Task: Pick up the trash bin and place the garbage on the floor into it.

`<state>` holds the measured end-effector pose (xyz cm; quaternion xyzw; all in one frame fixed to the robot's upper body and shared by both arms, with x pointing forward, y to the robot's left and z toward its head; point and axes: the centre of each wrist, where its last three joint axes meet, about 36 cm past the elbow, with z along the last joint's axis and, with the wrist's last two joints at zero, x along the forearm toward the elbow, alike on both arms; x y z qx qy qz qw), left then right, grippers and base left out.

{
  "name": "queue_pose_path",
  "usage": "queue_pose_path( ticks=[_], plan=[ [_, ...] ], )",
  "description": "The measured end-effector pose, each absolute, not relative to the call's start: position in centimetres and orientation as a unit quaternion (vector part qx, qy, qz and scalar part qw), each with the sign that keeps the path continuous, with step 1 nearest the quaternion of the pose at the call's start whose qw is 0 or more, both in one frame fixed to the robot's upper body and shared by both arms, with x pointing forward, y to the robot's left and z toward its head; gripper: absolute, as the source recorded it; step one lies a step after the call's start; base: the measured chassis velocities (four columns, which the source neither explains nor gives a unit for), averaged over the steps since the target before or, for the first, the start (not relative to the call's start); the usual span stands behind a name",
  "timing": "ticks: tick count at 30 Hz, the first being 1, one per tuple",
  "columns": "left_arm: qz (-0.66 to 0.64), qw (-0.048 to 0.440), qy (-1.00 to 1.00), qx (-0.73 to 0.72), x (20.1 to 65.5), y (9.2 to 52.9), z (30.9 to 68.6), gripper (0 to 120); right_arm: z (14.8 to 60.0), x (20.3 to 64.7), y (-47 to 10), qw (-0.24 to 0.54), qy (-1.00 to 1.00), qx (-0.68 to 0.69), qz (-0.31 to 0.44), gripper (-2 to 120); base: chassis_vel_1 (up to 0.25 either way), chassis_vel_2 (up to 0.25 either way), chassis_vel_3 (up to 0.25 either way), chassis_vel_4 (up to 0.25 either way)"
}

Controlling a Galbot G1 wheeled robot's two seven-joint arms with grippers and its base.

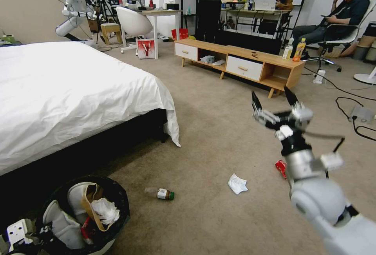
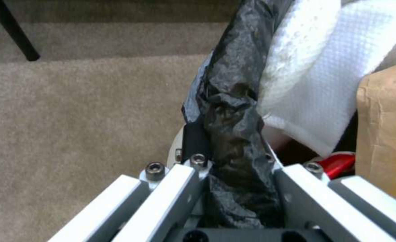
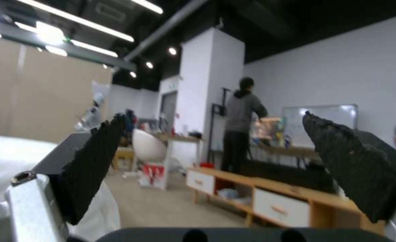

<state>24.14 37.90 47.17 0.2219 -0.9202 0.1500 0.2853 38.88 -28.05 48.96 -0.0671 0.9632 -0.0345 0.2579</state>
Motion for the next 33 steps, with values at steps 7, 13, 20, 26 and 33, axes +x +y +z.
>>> queue_pose_path(
  ticks=[7, 13, 20, 26, 33],
  plan=[
    [0.149, 0.28, -0.922, 0.222, 23.7, 37.1, 47.5, 3, 47.3, 36.1, -28.9, 0.239, 0.968, -0.015, -0.071, 100, 0.0, 0.0, 0.0, 0.0],
    [0.153, 0.278, -0.923, 0.218, 23.9, 36.7, 47.4, 3, 47.2, 33.8, -28.4, 0.227, 0.97, 0.006, -0.084, 100, 0.0, 0.0, 0.0, 0.0],
    [0.155, 0.276, -0.924, 0.213, 24.1, 36.3, 47.3, 3, 47.0, 31.2, -27.5, 0.2, 0.972, 0.066, -0.101, 100, 0.0, 0.0, 0.0, 0.0],
    [0.158, 0.275, -0.925, 0.21, 24.1, 36.1, 47.3, 3, 46.0, 30.6, -26.3, 0.182, 0.976, 0.079, -0.085, 100, 0.0, 0.0, 0.0, 0.0],
    [0.159, 0.272, -0.926, 0.208, 23.8, 35.7, 47.6, 3, 45.3, 31.0, -25.8, 0.17, 0.98, 0.074, -0.075, 100, 0.0, 0.0, 0.0, 0.0]
  ],
)
